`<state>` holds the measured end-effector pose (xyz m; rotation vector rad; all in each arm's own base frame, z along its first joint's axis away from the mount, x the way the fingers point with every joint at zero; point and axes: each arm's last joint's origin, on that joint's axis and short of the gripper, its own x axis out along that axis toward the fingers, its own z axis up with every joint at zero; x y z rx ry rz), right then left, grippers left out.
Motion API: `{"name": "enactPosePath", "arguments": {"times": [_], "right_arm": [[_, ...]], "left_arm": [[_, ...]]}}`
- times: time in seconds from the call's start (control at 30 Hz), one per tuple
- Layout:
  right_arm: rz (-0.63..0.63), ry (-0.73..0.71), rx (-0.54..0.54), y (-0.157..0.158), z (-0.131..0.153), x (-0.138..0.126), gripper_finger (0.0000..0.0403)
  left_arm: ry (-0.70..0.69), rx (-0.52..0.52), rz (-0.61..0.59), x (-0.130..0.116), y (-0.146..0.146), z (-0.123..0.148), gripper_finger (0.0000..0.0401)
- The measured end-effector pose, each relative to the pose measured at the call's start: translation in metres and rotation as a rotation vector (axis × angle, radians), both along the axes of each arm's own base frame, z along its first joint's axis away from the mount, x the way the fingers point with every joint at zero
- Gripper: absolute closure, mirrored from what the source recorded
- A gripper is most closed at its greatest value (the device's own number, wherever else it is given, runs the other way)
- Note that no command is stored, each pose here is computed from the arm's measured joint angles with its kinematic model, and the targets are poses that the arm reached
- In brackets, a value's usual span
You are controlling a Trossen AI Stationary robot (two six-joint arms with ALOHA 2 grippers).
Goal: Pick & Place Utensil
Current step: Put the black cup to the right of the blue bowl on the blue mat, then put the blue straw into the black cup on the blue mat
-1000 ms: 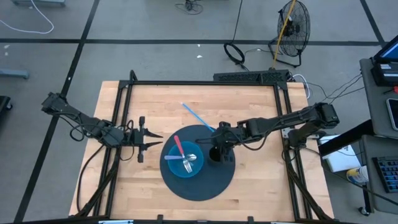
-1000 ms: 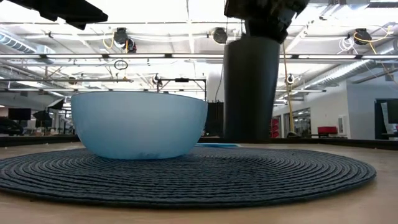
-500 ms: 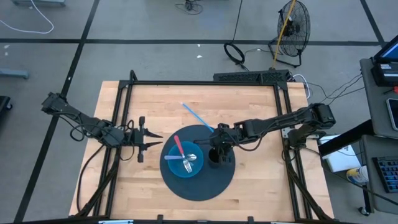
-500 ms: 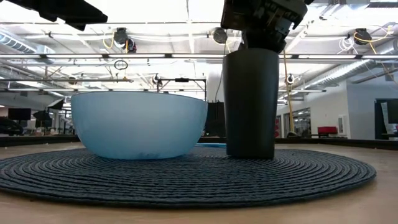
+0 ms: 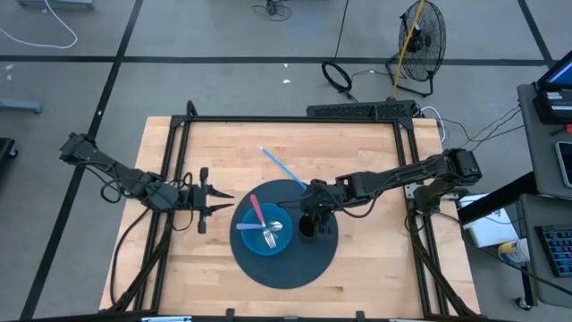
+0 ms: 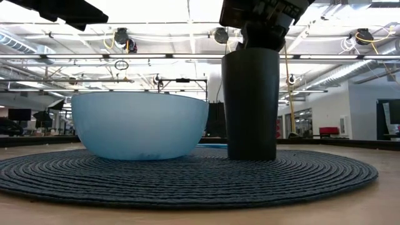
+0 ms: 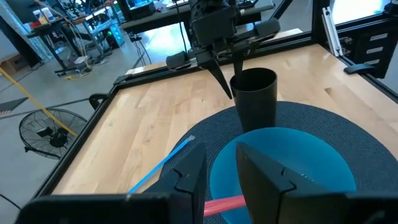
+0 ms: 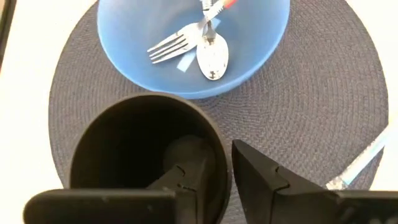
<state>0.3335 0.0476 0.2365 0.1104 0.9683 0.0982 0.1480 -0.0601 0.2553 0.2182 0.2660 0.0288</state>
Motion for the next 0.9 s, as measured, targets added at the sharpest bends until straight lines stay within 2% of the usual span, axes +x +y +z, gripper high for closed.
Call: {"name": "enactPosePath", "arguments": {"times": [0.3, 0.73, 0.8, 0.9], "right_arm": [[0.005, -0.022, -0.001, -0.001, 0.006, -0.003, 0.0313], [0.063, -0.241, -0.035, -0.005, 0.060, -0.028, 0.0302], [0.039, -0.294, -0.079, -0.012, 0.071, -0.033, 0.0302], [-0.080, -0.339, -0.136, -0.032, 0.084, -0.041, 0.0302]], "left_arm": [[0.005, 0.002, 0.000, 0.000, 0.000, 0.000, 0.0308], [0.006, 0.007, -0.001, 0.000, 0.000, -0.001, 0.0308], [0.007, 0.011, -0.002, 0.000, 0.000, -0.001, 0.0308], [0.007, 0.020, -0.004, 0.000, 0.000, -0.001, 0.0308]]}}
